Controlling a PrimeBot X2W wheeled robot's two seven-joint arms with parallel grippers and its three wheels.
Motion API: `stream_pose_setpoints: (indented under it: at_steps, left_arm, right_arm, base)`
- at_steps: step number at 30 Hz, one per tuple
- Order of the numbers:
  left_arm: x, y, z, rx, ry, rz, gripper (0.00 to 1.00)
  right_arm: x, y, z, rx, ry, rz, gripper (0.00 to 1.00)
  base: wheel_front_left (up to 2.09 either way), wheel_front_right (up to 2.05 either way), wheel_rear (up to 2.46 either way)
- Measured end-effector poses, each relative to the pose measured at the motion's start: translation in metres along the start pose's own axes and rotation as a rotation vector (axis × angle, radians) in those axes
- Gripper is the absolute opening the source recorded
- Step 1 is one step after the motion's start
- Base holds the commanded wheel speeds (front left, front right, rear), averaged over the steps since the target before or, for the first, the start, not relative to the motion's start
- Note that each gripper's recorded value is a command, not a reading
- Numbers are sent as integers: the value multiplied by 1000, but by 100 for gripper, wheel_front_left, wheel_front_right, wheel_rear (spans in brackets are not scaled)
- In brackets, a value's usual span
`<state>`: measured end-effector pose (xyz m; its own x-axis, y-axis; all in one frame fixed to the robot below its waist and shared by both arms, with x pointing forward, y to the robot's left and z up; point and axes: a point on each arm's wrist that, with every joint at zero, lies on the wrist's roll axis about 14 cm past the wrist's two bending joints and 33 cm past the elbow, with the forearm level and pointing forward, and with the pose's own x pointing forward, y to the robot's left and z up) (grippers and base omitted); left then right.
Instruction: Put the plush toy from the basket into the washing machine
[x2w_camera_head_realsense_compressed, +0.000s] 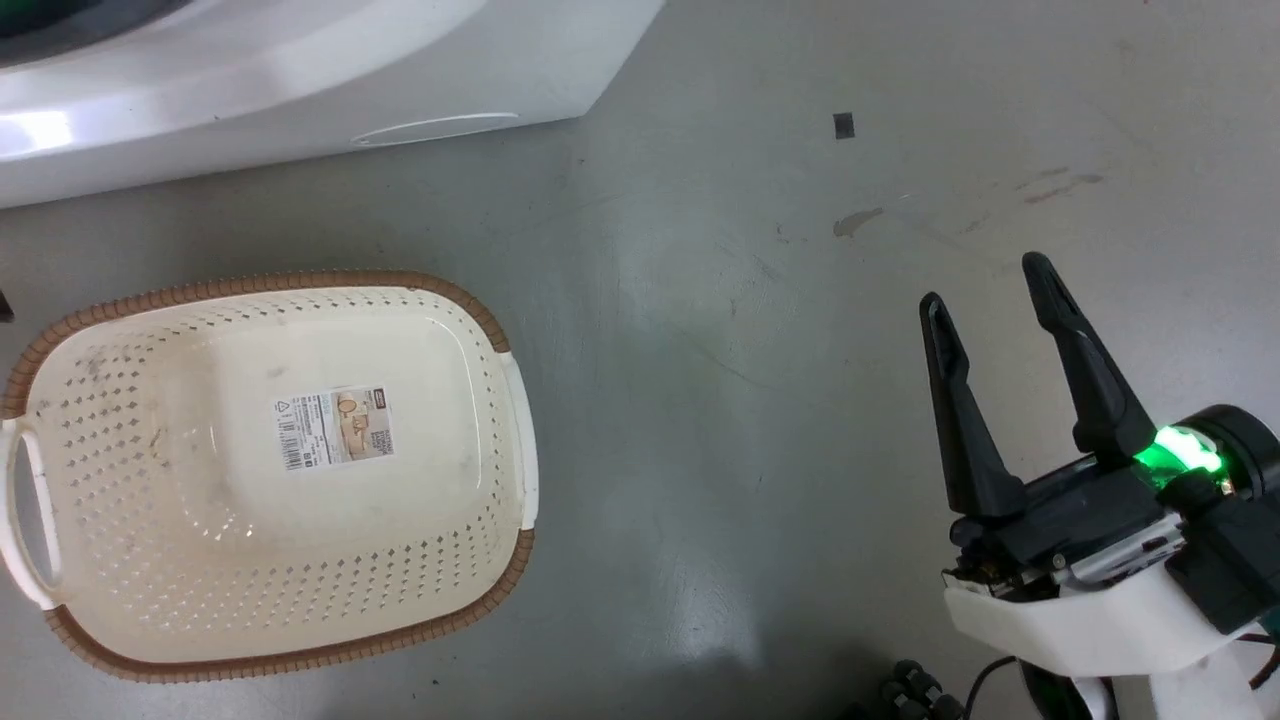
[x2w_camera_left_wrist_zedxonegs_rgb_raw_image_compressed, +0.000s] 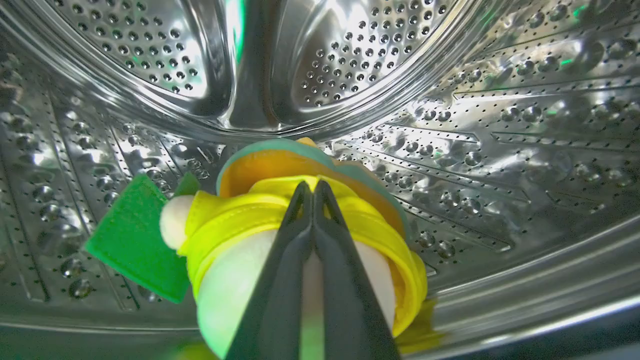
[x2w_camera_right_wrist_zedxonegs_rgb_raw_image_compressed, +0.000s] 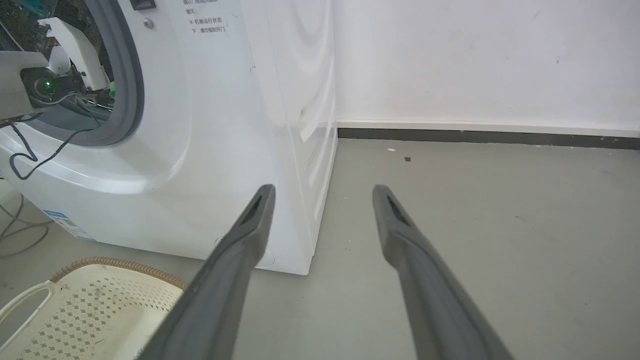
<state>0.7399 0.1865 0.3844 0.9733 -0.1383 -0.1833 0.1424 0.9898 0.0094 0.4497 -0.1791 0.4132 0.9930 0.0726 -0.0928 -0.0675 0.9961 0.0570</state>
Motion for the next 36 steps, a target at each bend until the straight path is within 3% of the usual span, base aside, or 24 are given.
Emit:
stream_pose_setpoints:
  at_steps: [1, 2, 3, 15, 27, 36]
  left_arm:
    - [-1, -1, 0, 16, -2, -6, 19]
    - [-2, -2, 2, 33, -7, -10, 72]
    - [-3, -2, 3, 42, -11, -11, 100]
    - [-43, -24, 36, 77, -69, -65, 100]
    - [-150, -61, 62, 41, -124, -134, 100]
    - [-244, -58, 75, -24, -216, -46, 100]
  right_arm:
    - [0, 0, 1, 1, -2, 1, 100]
    - [0, 0, 1, 1, -4, 1, 100]
    - [0, 1, 2, 2, -5, 2, 100]
    - [-5, 0, 35, 2, -86, -2, 100]
    - [-33, 9, 70, 24, -155, 11, 100]
    - [-48, 30, 92, 31, -209, 68, 100]
  base:
    - [0, 0, 0]
    - [0, 0, 0]
    - [0, 0, 0]
    - [0, 0, 0]
    - [0, 0, 0]
    - [0, 0, 0]
